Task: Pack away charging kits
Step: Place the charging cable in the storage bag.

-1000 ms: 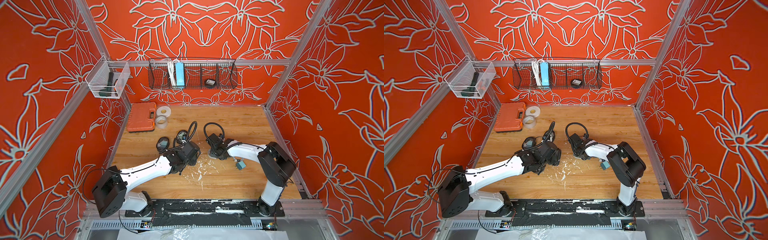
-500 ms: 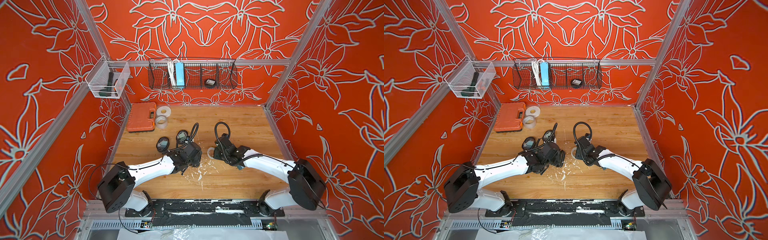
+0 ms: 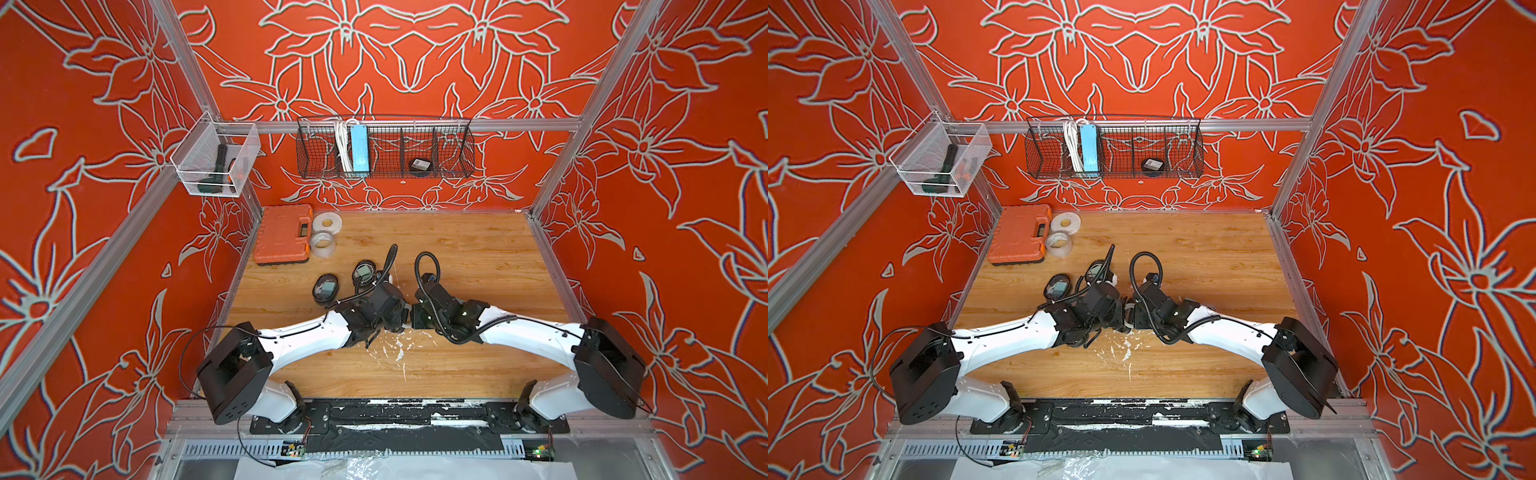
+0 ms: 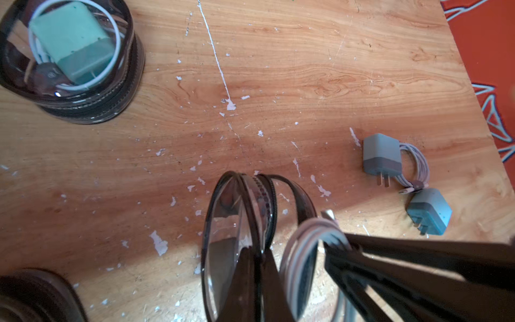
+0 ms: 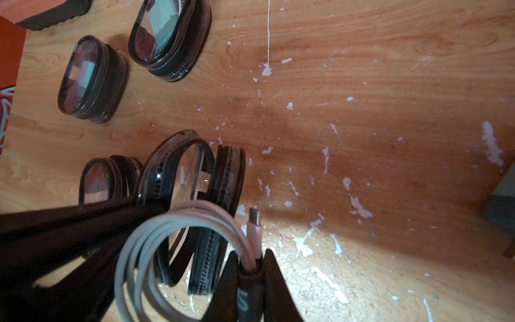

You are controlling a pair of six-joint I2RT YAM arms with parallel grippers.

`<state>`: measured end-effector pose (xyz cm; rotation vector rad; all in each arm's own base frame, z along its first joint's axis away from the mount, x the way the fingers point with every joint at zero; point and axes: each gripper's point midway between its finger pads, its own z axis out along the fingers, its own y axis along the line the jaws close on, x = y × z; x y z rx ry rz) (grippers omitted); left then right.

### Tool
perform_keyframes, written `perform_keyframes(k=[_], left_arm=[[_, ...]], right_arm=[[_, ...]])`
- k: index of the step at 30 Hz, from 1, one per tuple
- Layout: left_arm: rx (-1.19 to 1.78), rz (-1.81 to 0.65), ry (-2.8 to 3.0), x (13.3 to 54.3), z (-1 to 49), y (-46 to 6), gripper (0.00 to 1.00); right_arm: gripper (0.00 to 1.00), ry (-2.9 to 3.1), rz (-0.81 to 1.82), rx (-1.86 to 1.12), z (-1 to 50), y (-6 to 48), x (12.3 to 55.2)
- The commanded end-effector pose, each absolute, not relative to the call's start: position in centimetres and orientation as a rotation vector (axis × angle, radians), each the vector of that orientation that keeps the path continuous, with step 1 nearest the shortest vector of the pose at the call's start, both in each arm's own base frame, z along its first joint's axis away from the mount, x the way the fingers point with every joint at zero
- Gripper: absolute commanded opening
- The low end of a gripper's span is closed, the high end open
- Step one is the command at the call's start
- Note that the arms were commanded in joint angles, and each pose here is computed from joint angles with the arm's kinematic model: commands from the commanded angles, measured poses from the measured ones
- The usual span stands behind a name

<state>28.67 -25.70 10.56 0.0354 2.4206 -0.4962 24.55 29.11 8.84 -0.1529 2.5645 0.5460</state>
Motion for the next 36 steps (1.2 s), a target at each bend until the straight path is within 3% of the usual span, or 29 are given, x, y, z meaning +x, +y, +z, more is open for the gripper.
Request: perform_keyframes(k=[1,12,32,36], left_arm=[[0.052,-0.553,2.395,28.4,11.3,-26.0,0.0],[0.11,-0.727,2.342,27.1,12.9,-27.2,0.0],[0.167,-0.91,2.316,26.2,12.2,-29.5,0.0],[0.14,-0.899,2.317,26.3,12.0,-29.1,0.0]], right_arm=[[0.0,2.577,0.457,-0.12,8.2,28.8,25.5],[0.0,2.616,0.287,-0.097,6.4,27.8,26.3],[0.0,2.57,0.37,-0.157,6.5,29.1,26.6],[0.14,2.545,0.407,-0.17,7.0,29.1,26.4]])
